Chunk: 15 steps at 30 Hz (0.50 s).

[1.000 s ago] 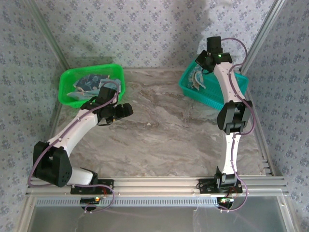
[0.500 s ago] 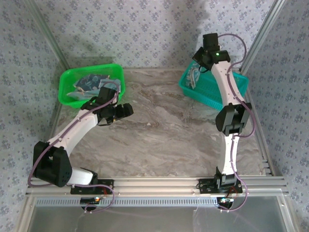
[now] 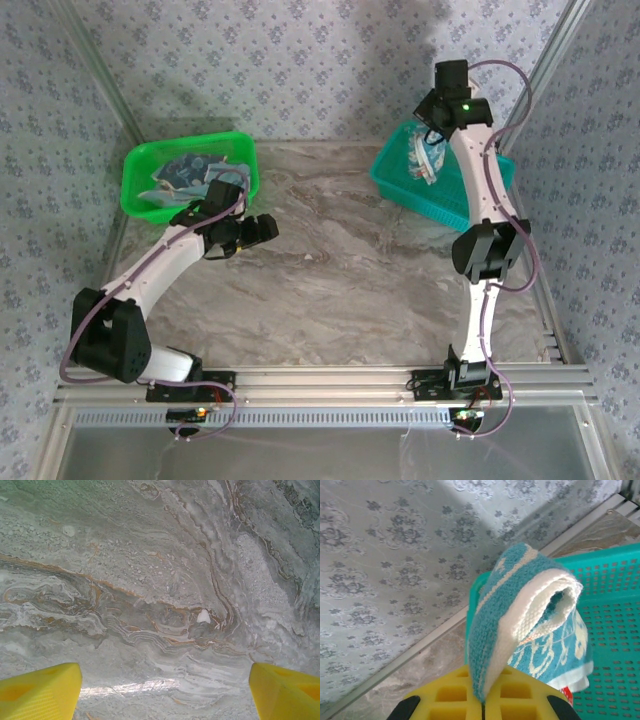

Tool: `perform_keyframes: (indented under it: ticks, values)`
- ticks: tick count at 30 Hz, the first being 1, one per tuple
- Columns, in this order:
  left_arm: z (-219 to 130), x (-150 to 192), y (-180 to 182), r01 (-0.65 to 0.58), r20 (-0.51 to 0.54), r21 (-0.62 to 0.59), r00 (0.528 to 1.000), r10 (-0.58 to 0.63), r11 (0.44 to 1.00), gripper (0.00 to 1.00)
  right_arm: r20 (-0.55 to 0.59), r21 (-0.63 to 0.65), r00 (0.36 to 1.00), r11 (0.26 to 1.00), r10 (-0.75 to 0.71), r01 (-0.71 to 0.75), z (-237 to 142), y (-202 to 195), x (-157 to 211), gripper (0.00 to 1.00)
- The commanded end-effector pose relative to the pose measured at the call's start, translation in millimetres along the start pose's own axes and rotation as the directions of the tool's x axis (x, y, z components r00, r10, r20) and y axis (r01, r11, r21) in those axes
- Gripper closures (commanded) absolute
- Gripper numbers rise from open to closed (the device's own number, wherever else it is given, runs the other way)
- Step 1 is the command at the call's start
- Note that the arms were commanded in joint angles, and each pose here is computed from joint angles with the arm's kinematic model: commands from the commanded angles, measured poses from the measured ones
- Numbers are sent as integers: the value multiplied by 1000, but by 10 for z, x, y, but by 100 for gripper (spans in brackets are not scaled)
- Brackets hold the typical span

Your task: Fold and stack the towels

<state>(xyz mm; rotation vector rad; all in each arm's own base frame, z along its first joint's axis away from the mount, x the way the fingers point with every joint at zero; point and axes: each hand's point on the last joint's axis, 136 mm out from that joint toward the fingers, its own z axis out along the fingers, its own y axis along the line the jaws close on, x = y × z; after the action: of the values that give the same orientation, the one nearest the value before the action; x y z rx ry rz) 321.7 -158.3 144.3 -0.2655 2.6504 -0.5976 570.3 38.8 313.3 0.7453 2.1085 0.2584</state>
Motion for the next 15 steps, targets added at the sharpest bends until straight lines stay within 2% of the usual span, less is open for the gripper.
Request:
perform_keyframes:
  ticks: [1, 5, 8, 11, 15]
  values:
    - [-2, 4, 10, 8, 0, 7, 1000, -8, 1000, 13, -17, -31, 1000, 999, -25, 25, 124, 143, 73, 100]
    - [-29, 9, 26, 7, 3, -3, 1000, -7, 1000, 14, -20, -81, 1000, 997, -20, 18, 131, 315, 87, 100]
    - [-42, 12, 23, 9, 2, -3, 1000, -9, 1000, 14, -53, -75, 999, 997, -4, 0, 110, 253, 138, 100]
    - [-48, 17, 24, 13, 0, -3, 1000, -13, 1000, 14, -91, -59, 995, 998, 28, -34, 104, 15, 203, 100]
    - [-54, 21, 10, 16, 0, 2, 1000, -16, 1000, 14, -83, -46, 990, 992, 111, -115, 96, -531, 346, 100]
